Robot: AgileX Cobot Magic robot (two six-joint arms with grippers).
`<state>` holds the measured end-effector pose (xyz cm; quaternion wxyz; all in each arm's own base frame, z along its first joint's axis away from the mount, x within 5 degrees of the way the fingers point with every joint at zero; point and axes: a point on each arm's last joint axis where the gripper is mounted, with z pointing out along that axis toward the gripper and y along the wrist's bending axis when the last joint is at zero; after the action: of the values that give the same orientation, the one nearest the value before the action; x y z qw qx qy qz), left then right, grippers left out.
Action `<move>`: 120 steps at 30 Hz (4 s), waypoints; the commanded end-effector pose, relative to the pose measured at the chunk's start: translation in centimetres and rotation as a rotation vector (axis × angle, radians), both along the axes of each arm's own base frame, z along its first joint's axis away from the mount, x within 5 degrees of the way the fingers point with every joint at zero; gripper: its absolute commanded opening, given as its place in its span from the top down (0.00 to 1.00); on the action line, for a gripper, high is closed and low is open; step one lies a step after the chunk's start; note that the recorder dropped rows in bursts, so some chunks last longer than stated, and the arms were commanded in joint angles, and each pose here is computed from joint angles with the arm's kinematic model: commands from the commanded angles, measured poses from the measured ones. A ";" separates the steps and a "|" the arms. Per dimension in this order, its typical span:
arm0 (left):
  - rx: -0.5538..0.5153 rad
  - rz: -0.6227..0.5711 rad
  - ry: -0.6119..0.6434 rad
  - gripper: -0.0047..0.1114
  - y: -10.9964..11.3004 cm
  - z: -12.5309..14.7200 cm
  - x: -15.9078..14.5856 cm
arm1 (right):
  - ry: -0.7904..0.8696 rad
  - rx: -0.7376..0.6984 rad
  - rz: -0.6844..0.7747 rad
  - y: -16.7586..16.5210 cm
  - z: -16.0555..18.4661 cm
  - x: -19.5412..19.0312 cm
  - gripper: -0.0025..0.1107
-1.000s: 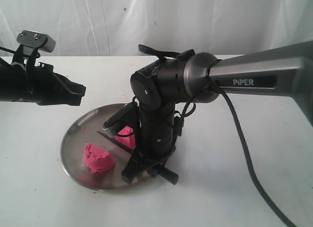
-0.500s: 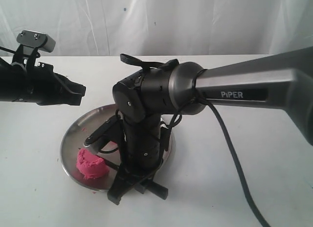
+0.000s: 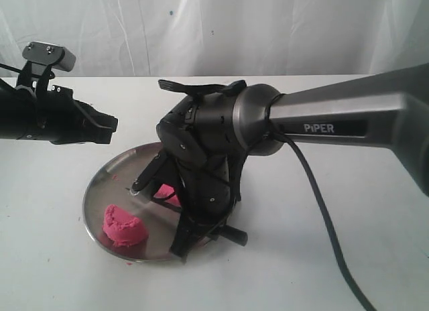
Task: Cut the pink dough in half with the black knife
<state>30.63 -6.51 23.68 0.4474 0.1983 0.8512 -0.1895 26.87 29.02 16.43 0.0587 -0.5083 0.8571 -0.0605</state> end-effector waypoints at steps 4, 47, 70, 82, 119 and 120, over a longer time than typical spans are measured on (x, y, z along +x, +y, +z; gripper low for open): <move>-0.026 -0.007 0.004 0.96 -0.2 0.2 -0.3 | -0.035 0.022 -0.075 -1.7 0.4 2.2 0.98; -0.032 -0.002 0.008 0.96 -0.2 0.2 -0.3 | 0.397 0.494 -0.260 -1.9 -1.7 4.8 0.98; -0.035 0.000 0.010 0.96 -0.2 0.2 -0.3 | 0.225 0.572 -0.260 -2.1 2.0 5.5 0.57; -0.018 0.013 0.005 0.96 -0.1 0.1 -0.2 | 0.017 0.761 -0.287 -4.2 9.2 2.9 0.74; -0.018 0.013 0.005 0.96 -0.1 0.1 -0.2 | -0.744 1.368 -0.259 -21.8 20.0 -18.7 0.98; -0.018 0.013 0.005 0.96 -0.1 0.1 -0.2 | -0.749 1.362 -0.269 -22.0 19.2 -18.7 0.98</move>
<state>30.70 -6.39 23.66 0.4473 0.1891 0.8542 -0.1856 8.05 7.44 37.23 0.6264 -0.2151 0.6799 0.3148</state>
